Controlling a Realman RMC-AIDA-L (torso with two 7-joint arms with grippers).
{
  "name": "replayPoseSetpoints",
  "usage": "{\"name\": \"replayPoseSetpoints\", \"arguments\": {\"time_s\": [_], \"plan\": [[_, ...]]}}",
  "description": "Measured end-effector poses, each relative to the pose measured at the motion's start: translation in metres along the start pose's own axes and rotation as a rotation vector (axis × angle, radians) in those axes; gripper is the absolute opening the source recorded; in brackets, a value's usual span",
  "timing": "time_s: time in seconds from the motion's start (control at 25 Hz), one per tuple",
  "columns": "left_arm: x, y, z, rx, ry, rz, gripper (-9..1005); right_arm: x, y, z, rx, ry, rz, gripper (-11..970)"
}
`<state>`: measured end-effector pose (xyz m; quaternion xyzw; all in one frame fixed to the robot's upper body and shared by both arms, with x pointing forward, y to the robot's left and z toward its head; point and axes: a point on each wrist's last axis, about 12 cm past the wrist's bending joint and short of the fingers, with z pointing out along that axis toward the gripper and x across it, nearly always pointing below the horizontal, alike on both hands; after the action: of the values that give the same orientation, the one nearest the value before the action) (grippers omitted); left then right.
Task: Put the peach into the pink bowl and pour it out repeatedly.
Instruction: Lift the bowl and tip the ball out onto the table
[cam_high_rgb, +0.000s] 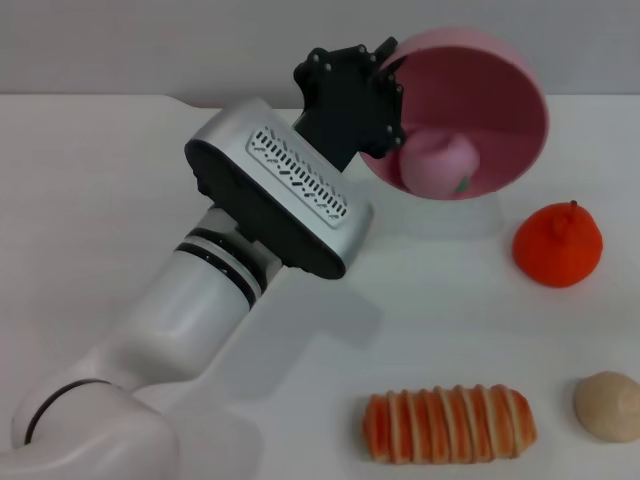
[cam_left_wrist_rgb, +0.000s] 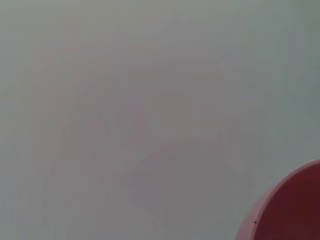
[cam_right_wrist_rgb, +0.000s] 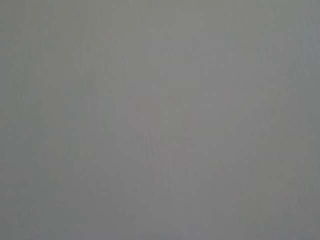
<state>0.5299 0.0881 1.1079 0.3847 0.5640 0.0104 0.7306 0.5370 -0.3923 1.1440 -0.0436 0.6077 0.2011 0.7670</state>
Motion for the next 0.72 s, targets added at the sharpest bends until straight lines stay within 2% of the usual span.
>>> {"name": "replayPoseSetpoints", "arguments": {"time_s": [0.6, 0.72], "plan": [[-0.0009, 0.0025, -0.0004, -0.030, -0.018, 0.004, 45, 0.0046, 0.0009, 0.0076, 0.002, 0.017, 0.002, 439], [0.0021, 0.0086, 0.0022, -0.042, 0.001, -0.020, 45, 0.0070, 0.0010, 0.0101, 0.003, 0.036, -0.004, 440]]}}
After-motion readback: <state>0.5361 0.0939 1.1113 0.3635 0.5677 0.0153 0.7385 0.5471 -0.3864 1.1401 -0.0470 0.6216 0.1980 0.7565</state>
